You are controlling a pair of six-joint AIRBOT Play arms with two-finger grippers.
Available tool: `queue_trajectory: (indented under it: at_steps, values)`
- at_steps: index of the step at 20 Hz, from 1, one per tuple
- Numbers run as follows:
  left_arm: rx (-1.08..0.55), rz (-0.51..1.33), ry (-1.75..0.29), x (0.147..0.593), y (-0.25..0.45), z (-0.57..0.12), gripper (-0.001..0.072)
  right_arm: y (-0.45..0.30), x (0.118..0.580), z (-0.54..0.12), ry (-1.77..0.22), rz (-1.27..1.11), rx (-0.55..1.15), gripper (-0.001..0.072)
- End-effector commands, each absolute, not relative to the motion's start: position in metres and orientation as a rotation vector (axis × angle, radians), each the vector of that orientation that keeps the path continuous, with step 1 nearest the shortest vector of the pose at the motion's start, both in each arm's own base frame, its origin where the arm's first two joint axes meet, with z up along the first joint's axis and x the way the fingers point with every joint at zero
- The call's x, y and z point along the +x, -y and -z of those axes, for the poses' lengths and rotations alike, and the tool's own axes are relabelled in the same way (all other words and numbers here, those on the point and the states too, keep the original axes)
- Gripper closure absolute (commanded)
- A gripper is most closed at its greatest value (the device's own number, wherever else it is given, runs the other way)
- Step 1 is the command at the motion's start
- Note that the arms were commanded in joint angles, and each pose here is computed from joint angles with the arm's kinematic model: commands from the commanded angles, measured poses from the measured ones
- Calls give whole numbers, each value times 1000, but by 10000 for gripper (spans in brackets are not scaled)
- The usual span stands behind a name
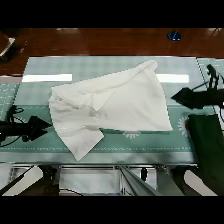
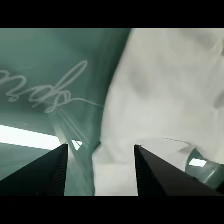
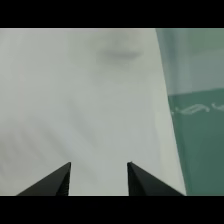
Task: Fold the shirts.
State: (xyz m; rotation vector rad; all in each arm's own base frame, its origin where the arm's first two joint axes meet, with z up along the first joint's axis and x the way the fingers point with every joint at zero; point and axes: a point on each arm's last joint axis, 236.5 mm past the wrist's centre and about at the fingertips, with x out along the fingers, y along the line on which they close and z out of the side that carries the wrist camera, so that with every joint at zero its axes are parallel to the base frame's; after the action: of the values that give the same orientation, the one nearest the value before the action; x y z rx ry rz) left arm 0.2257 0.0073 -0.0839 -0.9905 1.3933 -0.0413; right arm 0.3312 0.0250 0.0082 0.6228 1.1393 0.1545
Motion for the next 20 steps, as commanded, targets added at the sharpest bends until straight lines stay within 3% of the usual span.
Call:
queue_trajectory:
  at_steps: [1, 6, 7, 8, 9, 14, 20]
  values:
    - [-1023, 105, -1396, 225, 18, 91, 198, -28, 291, 15, -1104, -97, 707, 302]
    - [-938, 130, -1427, 239, 44, 114, 203, -4, 286, 15, -1079, -14, 794, 303]
    - [-937, 136, -1414, 244, 49, 114, 323, 10, 283, 18, -1074, 29, 802, 303]
    - [-930, 144, -1410, 247, 53, 114, 619, 26, 275, 25, -1090, 89, 806, 303]
    - [-918, 156, -1411, 247, 57, 113, 691, 41, 261, 34, -1136, 146, 801, 303]
    - [-908, 162, -1413, 247, 59, 114, 689, 12, 213, 75, -1374, 128, 900, 303]
    - [-910, 163, -1415, 247, 59, 114, 689, -22, 230, 100, -1427, 56, 922, 303]
